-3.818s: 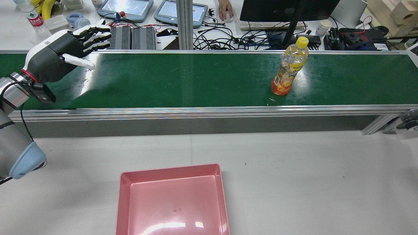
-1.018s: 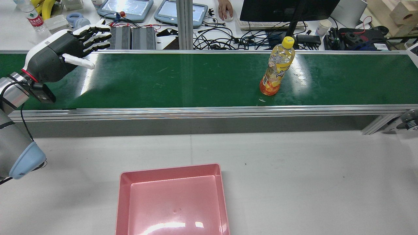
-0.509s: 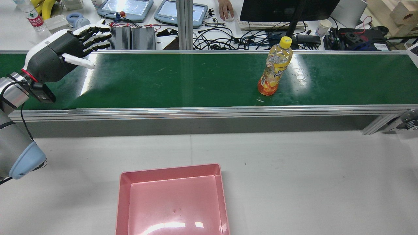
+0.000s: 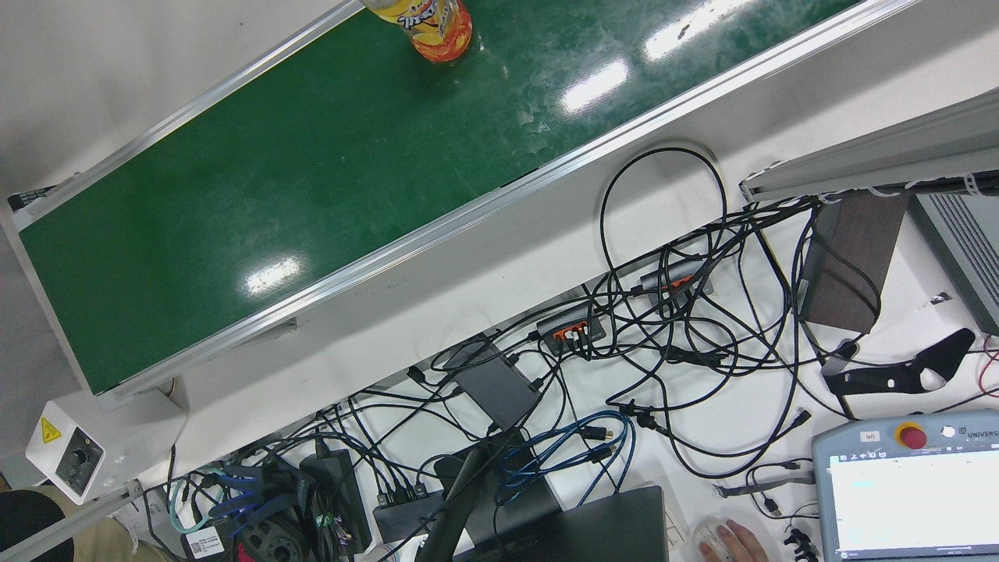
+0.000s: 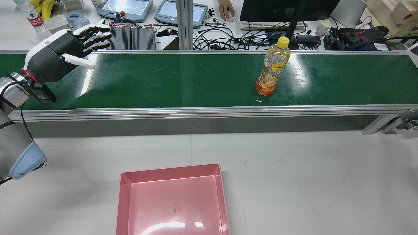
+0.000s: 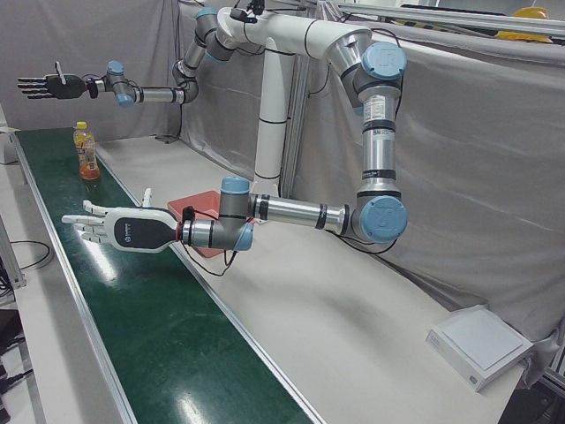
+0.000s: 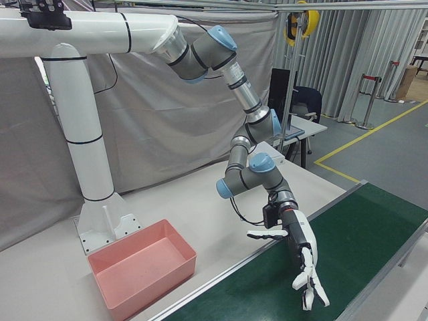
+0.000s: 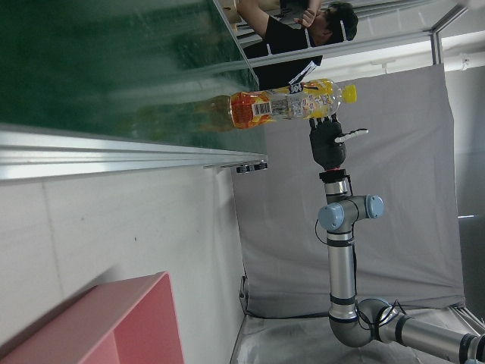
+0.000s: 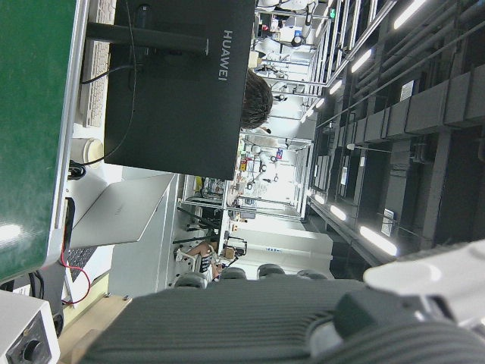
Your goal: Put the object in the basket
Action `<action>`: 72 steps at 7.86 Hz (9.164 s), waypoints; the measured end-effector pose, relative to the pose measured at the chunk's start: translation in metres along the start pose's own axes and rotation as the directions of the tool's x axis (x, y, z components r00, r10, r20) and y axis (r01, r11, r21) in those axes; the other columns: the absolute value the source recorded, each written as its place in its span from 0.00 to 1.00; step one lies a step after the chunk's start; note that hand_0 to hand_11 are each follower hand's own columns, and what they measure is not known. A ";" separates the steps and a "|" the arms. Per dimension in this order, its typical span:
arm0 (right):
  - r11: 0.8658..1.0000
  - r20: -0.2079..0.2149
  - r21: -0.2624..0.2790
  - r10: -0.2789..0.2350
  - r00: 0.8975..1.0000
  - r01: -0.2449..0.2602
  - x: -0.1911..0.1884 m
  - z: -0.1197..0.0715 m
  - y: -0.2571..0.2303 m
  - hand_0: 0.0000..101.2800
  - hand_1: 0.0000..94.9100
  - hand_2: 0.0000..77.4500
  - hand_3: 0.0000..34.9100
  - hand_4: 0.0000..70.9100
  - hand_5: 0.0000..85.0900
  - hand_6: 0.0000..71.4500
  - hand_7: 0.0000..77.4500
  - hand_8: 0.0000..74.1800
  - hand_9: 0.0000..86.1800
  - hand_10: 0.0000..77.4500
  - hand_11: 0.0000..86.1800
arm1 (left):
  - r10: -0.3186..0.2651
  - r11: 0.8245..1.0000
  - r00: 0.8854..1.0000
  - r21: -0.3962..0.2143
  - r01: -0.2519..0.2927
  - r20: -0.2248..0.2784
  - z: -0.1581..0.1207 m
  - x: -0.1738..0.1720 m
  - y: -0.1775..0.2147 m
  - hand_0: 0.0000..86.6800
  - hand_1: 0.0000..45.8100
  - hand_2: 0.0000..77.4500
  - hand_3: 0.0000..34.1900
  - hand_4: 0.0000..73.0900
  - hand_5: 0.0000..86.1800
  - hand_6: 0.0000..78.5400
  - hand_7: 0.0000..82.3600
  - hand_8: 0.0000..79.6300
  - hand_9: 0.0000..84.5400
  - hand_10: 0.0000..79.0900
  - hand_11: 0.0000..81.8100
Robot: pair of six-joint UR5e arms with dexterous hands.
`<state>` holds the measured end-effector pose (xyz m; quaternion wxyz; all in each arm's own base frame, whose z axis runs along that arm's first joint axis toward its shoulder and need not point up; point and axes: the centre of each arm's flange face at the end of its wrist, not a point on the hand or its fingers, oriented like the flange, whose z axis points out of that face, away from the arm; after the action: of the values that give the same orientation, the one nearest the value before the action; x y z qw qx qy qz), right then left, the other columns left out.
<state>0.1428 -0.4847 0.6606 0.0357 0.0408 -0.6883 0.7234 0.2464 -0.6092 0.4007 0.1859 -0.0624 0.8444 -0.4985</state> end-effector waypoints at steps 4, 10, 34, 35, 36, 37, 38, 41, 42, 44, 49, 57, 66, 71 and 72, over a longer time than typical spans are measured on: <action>1.000 0.000 0.001 0.000 1.000 0.000 0.000 0.000 0.000 0.00 0.00 0.01 0.00 0.00 0.00 0.00 0.01 0.00 0.00 0.00 0.00 | 0.000 1.000 1.000 0.000 0.000 0.000 0.000 0.000 0.000 0.61 0.32 0.01 0.08 0.18 0.30 0.02 0.02 0.14 0.14 0.12 0.19; 1.000 0.000 0.001 0.000 1.000 0.000 0.000 0.000 0.000 0.00 0.00 0.01 0.00 0.00 0.00 0.00 0.01 0.00 0.00 0.00 0.00 | 0.000 1.000 1.000 0.000 0.000 0.000 0.000 0.000 0.000 0.61 0.32 0.01 0.08 0.18 0.31 0.02 0.02 0.14 0.14 0.12 0.19; 1.000 0.000 0.001 0.000 1.000 0.000 0.000 0.000 0.000 0.00 0.00 0.01 0.00 0.00 0.00 0.00 0.01 0.00 0.00 0.00 0.00 | -0.001 1.000 1.000 0.000 0.001 0.000 0.000 0.000 0.000 0.61 0.32 0.01 0.08 0.18 0.31 0.02 0.02 0.14 0.14 0.12 0.19; 1.000 0.000 0.001 0.000 1.000 0.000 0.000 0.000 0.000 0.00 0.00 0.01 0.00 0.00 0.00 0.00 0.01 0.00 0.00 0.00 0.00 | -0.001 1.000 1.000 0.000 0.001 0.000 0.000 0.000 0.000 0.61 0.32 0.01 0.07 0.18 0.31 0.02 0.02 0.14 0.14 0.12 0.19; 1.000 0.000 0.001 0.000 1.000 0.000 0.000 0.000 0.000 0.00 0.00 0.01 0.00 0.00 0.00 0.00 0.01 0.00 0.00 0.00 0.00 | 0.000 1.000 1.000 0.000 0.000 0.000 0.000 0.000 0.000 0.61 0.32 0.01 0.08 0.18 0.31 0.02 0.02 0.14 0.14 0.12 0.19; 1.000 0.000 0.001 0.000 1.000 0.000 0.000 0.000 0.000 0.00 0.00 0.01 0.00 0.00 0.00 0.00 0.01 0.00 0.00 0.00 0.00 | 0.001 1.000 1.000 0.000 -0.001 0.000 0.000 0.000 0.000 0.61 0.32 0.01 0.07 0.18 0.31 0.02 0.02 0.14 0.14 0.12 0.19; 1.000 0.000 0.001 0.000 1.000 0.000 0.000 0.000 0.000 0.00 0.00 0.01 0.00 0.00 0.00 0.00 0.01 0.00 0.00 0.00 0.00 | 0.000 1.000 1.000 0.000 0.000 0.000 0.000 0.000 0.000 0.61 0.32 0.01 0.07 0.18 0.31 0.02 0.02 0.14 0.14 0.12 0.19; 1.000 0.000 0.001 0.001 1.000 -0.001 0.000 0.000 0.000 0.00 0.00 0.01 0.00 0.00 0.00 0.00 0.01 0.00 0.00 0.00 0.00 | 0.000 1.000 1.000 0.000 0.000 0.000 0.000 0.000 0.000 0.61 0.32 0.01 0.08 0.18 0.31 0.02 0.02 0.14 0.14 0.12 0.19; 1.000 0.000 0.001 0.000 1.000 0.000 0.000 0.000 0.000 0.00 0.00 0.01 0.00 0.00 0.00 0.00 0.01 0.00 0.00 0.00 0.00 | 0.000 1.000 1.000 0.000 0.000 0.000 0.000 0.000 0.000 0.61 0.32 0.01 0.08 0.18 0.31 0.02 0.02 0.14 0.14 0.12 0.19; 1.000 0.000 0.001 0.000 1.000 0.000 0.000 0.000 0.000 0.00 0.00 0.01 0.00 0.00 0.00 0.00 0.01 0.00 0.00 0.00 0.00 | 0.000 1.000 1.000 0.000 0.000 0.000 0.000 0.000 0.000 0.61 0.32 0.01 0.08 0.18 0.31 0.02 0.02 0.14 0.14 0.12 0.19; 1.000 0.000 0.001 0.000 1.000 0.000 0.000 0.000 0.000 0.00 0.00 0.01 0.00 0.00 0.00 0.00 0.01 0.00 0.00 0.00 0.00 | 0.001 1.000 1.000 0.000 -0.001 0.000 0.000 0.000 0.000 0.61 0.33 0.02 0.07 0.18 0.31 0.02 0.02 0.14 0.14 0.12 0.19; 1.000 0.000 -0.001 0.001 1.000 -0.001 0.000 0.000 0.001 0.00 0.00 0.01 0.00 0.00 0.00 0.00 0.01 0.00 0.00 0.00 0.00 | 0.000 1.000 1.000 0.000 0.000 0.001 0.000 -0.001 0.000 0.60 0.31 0.01 0.08 0.18 0.31 0.02 0.02 0.14 0.14 0.12 0.19; 1.000 0.001 -0.002 0.001 1.000 -0.001 0.000 0.000 0.001 0.00 0.00 0.01 0.00 0.00 0.00 0.00 0.01 0.00 0.00 0.00 0.00 | -0.002 1.000 1.000 -0.011 0.002 -0.005 0.000 0.003 0.006 0.61 0.35 0.03 0.07 0.18 0.30 0.02 0.02 0.14 0.14 0.12 0.19; 1.000 0.000 -0.001 0.000 1.000 0.000 0.000 0.000 0.001 0.00 0.00 0.01 0.00 0.00 0.00 0.00 0.01 0.00 0.00 0.00 0.00 | -0.001 1.000 1.000 -0.003 0.001 -0.003 -0.007 0.002 0.002 0.61 0.32 0.04 0.07 0.18 0.30 0.02 0.02 0.14 0.14 0.12 0.19; 1.000 0.000 -0.001 0.000 1.000 0.000 0.000 0.000 0.000 0.00 0.00 0.01 0.00 0.00 0.00 0.00 0.01 0.00 0.00 0.00 0.00 | -0.001 1.000 1.000 -0.004 0.001 -0.003 -0.007 0.002 0.002 0.61 0.32 0.04 0.07 0.18 0.30 0.02 0.02 0.14 0.14 0.12 0.19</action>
<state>0.1428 -0.4847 0.6602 0.0355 0.0407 -0.6886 0.7232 0.2418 -0.6028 0.4013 0.1840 -0.0626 0.8457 -0.4970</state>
